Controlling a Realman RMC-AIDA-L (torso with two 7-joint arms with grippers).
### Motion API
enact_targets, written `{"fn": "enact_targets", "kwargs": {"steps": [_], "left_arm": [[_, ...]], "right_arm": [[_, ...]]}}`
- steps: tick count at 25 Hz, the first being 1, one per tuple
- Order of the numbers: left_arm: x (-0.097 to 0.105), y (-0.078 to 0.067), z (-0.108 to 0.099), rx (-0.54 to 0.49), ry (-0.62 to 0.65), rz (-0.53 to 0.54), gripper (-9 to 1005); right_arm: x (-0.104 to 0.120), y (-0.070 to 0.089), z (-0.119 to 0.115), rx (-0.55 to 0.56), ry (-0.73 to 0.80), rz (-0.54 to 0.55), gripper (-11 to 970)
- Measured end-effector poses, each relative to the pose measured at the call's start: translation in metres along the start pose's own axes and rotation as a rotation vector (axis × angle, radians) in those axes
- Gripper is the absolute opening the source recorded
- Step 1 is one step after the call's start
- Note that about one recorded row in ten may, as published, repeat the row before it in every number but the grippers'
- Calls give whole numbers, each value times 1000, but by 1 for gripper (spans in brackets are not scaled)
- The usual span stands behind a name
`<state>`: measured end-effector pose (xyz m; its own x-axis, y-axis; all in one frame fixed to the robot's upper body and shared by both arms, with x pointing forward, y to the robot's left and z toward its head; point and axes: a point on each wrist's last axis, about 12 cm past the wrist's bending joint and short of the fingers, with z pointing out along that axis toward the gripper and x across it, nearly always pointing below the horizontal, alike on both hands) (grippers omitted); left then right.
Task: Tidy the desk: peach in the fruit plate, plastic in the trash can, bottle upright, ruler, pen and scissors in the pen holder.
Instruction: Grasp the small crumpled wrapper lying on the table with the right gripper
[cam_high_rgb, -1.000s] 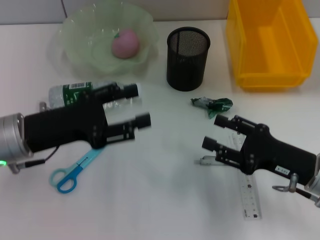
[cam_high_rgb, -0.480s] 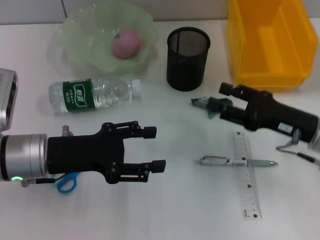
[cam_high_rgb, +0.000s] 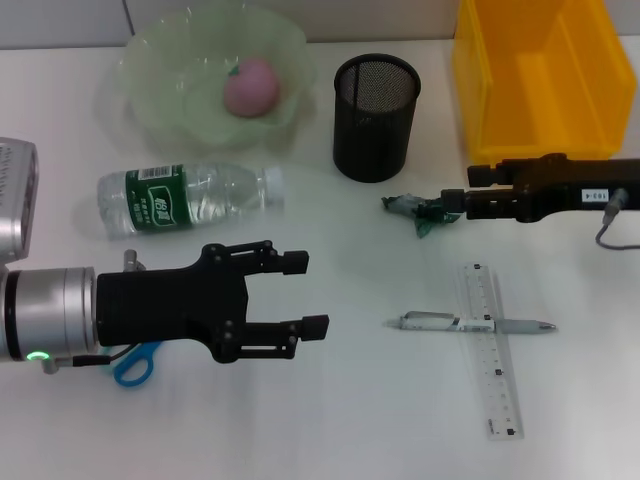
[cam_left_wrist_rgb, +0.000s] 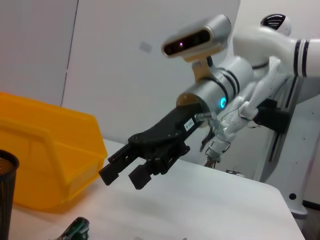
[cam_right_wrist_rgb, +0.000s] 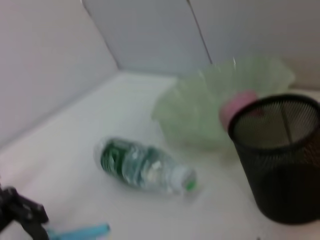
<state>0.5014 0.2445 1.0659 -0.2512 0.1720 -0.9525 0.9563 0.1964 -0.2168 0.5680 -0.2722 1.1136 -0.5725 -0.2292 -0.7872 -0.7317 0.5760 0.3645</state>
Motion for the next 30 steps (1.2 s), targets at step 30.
{"fn": "enact_targets", "kwargs": {"steps": [30], "left_arm": [[5, -1, 4, -19, 3, -13, 786]], "right_arm": [[-47, 9, 72, 177, 403, -214, 713]]}}
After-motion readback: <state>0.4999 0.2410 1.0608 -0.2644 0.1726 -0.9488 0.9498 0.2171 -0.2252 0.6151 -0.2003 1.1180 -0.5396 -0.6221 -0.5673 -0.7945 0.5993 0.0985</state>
